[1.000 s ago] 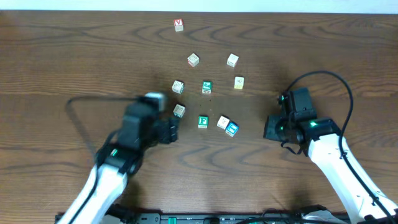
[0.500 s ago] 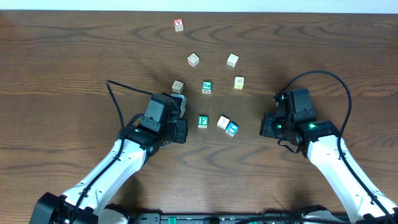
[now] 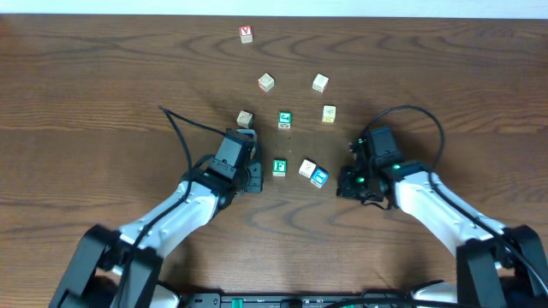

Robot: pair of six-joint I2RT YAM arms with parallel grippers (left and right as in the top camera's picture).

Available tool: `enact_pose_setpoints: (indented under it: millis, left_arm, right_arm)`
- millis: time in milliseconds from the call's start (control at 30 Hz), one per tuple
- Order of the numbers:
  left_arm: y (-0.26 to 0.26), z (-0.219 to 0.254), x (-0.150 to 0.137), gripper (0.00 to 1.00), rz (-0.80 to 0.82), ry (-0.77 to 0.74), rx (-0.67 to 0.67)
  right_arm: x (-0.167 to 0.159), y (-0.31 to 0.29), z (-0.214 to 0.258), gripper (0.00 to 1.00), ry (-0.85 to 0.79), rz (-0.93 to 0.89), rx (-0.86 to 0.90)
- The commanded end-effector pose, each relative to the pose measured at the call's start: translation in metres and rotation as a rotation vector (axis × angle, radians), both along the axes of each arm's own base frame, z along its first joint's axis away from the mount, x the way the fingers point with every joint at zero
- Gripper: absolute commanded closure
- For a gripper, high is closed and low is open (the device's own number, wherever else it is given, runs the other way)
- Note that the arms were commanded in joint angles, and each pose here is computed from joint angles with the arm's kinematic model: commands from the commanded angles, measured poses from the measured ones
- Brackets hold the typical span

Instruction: Lift 3 blocks

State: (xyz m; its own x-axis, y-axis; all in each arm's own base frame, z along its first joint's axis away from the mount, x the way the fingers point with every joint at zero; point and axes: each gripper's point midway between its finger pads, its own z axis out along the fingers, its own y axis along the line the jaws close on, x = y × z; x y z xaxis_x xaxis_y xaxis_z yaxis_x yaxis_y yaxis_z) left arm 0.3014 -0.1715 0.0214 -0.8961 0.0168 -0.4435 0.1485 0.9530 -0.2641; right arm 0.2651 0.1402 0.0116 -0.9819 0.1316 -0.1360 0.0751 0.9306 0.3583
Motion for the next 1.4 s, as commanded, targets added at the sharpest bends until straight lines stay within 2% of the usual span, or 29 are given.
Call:
enact_pose_setpoints:
  millis: [0, 367, 600, 1367]
  left_arm:
    - [-0.014, -0.004, -0.001, 0.93, -0.018, 0.036, -0.059]
    - [-0.030, -0.017, 0.009, 0.93, -0.050, 0.025, -0.120]
    - [-0.034, -0.032, 0.010, 0.93, -0.058, 0.047, -0.125]
    - [-0.039, -0.027, 0.015, 0.93, -0.069, 0.016, -0.147]
  right_arm:
    - [-0.011, 0.008, -0.011, 0.99, 0.064, -0.035, 0.000]
    - [-0.012, 0.010, -0.020, 0.99, 0.089, -0.049, -0.006]
    - [0.004, 0.019, -0.014, 0.99, 0.021, -0.044, 0.037]
    - [0.035, 0.032, 0.000, 0.99, -0.120, -0.039, 0.101]
